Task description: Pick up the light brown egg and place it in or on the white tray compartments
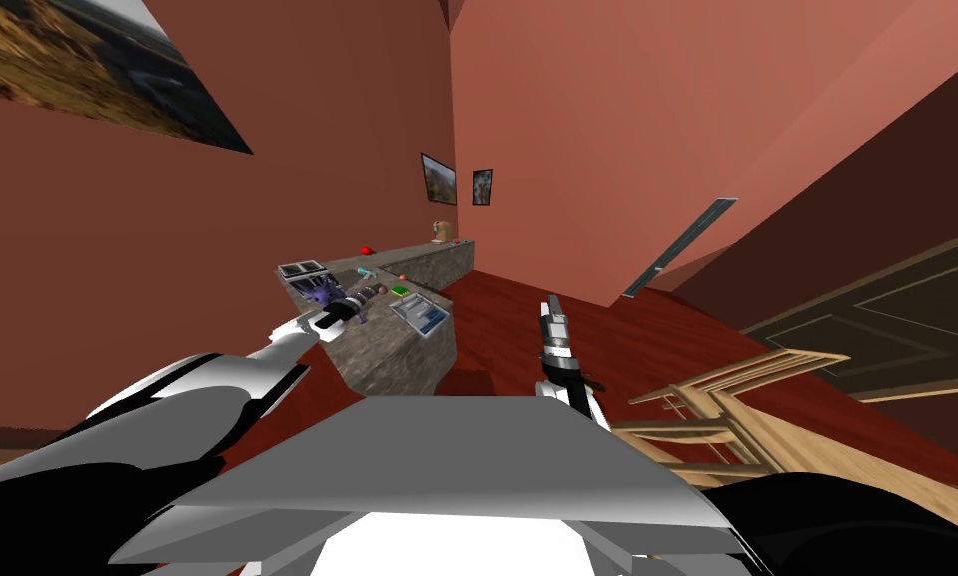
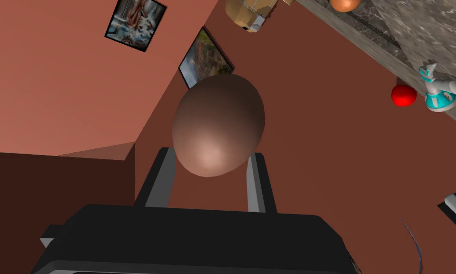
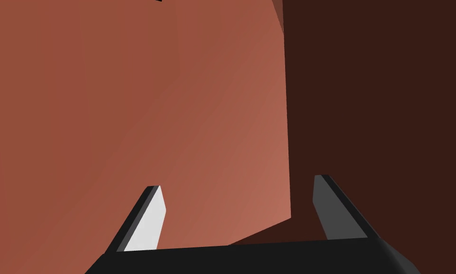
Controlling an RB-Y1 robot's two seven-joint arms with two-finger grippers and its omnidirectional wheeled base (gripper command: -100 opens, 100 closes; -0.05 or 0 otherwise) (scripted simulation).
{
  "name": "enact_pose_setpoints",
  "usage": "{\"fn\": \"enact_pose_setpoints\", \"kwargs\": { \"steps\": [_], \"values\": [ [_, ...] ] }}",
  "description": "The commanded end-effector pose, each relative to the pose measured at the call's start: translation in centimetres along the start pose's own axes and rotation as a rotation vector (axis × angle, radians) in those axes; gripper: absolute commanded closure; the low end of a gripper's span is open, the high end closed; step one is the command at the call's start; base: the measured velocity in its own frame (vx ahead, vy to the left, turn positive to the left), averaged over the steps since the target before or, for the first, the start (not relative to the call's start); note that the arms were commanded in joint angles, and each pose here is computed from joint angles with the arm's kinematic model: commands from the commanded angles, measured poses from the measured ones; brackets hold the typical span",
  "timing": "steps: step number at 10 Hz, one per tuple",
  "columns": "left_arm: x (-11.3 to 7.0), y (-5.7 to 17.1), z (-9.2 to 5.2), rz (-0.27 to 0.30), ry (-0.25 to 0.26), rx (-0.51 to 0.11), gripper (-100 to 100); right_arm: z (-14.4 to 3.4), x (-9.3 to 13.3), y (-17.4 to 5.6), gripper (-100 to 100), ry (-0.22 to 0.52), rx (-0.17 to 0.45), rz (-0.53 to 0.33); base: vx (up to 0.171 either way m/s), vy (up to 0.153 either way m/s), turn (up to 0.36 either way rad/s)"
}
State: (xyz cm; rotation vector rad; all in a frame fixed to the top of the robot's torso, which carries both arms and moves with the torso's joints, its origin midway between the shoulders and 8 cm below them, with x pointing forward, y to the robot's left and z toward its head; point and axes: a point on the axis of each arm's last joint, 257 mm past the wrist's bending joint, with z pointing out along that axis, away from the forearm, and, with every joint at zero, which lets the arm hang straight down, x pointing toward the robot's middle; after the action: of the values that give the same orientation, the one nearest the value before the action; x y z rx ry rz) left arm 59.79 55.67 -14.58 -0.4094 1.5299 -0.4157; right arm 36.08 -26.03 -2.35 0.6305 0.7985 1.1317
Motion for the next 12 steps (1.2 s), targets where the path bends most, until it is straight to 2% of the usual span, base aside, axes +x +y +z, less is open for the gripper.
{"fn": "enact_pose_setpoints", "kwargs": {
  "steps": [1, 3, 5, 6, 9, 10, 12],
  "values": [
    [0.0, 1.2, -0.2, -0.018, 0.007, -0.039, 100, 0.0, 0.0, 0.0, 0, 0.000, 0.000, 0.000, 0.010, -0.059, -0.207],
    [1.0, 3.2, -1.0, -0.027, 0.028, -0.097, 100, 0.0, 0.0, 0.0, 0, 0.000, 0.000, 0.000, -0.015, -0.115, -0.162],
    [1.4, 3.8, -1.3, -0.028, 0.035, -0.115, 100, 0.0, 0.0, 0.0, 0, 0.000, 0.000, 0.000, -0.035, -0.105, -0.067],
    [2.8, 6.0, -2.4, -0.027, 0.062, -0.176, 100, 0.0, 0.0, 0.0, 0, 0.000, 0.000, 0.000, -0.078, -0.131, -0.165],
    [3.3, 6.7, -2.8, -0.025, 0.071, -0.197, 100, 0.0, 0.0, 0.0, 0, 0.000, 0.000, 0.000, -0.051, -0.119, -0.084],
    [4.3, 8.0, -3.7, -0.021, 0.089, -0.236, 100, 0.0, 0.0, 0.0, 0, 0.000, 0.000, 0.000, -0.028, -0.139, -0.139],
    [5.0, 9.1, -4.4, -0.016, 0.103, -0.267, 100, 0.0, 0.0, 0.0, 0, 0.000, 0.000, 0.000, -0.068, -0.156, -0.122]
  ]
}}
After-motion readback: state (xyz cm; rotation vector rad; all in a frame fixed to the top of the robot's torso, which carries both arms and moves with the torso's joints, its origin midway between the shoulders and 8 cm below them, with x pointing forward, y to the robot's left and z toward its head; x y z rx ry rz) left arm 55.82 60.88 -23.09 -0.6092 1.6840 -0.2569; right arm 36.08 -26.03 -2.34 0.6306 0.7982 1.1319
